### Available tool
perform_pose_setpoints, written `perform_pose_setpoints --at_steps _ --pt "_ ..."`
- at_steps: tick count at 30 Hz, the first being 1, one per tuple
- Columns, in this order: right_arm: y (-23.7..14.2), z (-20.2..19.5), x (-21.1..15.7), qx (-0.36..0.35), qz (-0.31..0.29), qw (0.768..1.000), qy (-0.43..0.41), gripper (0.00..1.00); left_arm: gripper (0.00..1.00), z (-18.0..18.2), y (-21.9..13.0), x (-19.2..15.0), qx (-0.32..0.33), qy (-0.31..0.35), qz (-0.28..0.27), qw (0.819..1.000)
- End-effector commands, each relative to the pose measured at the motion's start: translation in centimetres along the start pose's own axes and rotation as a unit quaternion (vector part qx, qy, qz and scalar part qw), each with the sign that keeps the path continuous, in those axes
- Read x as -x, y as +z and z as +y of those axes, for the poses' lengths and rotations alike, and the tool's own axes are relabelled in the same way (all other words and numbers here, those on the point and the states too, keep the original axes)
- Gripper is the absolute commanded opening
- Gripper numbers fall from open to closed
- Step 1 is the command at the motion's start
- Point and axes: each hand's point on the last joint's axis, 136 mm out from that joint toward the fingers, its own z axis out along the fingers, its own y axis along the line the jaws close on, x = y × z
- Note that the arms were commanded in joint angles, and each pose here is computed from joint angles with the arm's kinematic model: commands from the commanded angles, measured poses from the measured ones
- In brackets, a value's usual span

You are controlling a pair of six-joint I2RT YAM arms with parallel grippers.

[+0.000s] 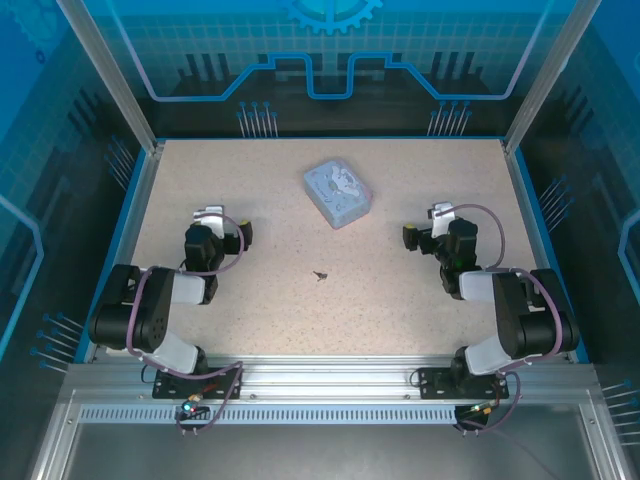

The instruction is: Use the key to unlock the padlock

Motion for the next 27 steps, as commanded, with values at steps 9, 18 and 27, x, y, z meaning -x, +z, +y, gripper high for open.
perform_pose_setpoints --at_steps 9,18,27 --pt "0.21 -0.3 0.54 0.0 -0.005 1.0 -0.004 1.0 0.99 -0.08 0.24 0.33 -0.003 0.004 -0.003 1.0" --pt "0.22 -0.31 0.62 0.0 -0.006 1.0 -0.003 1.0 0.99 -0.11 0.28 0.36 -0.003 0.005 -0.002 1.0" --pt "0.19 -0.43 0.59 0.004 -0.006 1.0 0.001 1.0 0.99 0.0 0.4 0.31 -0.007 -0.001 0.003 1.0"
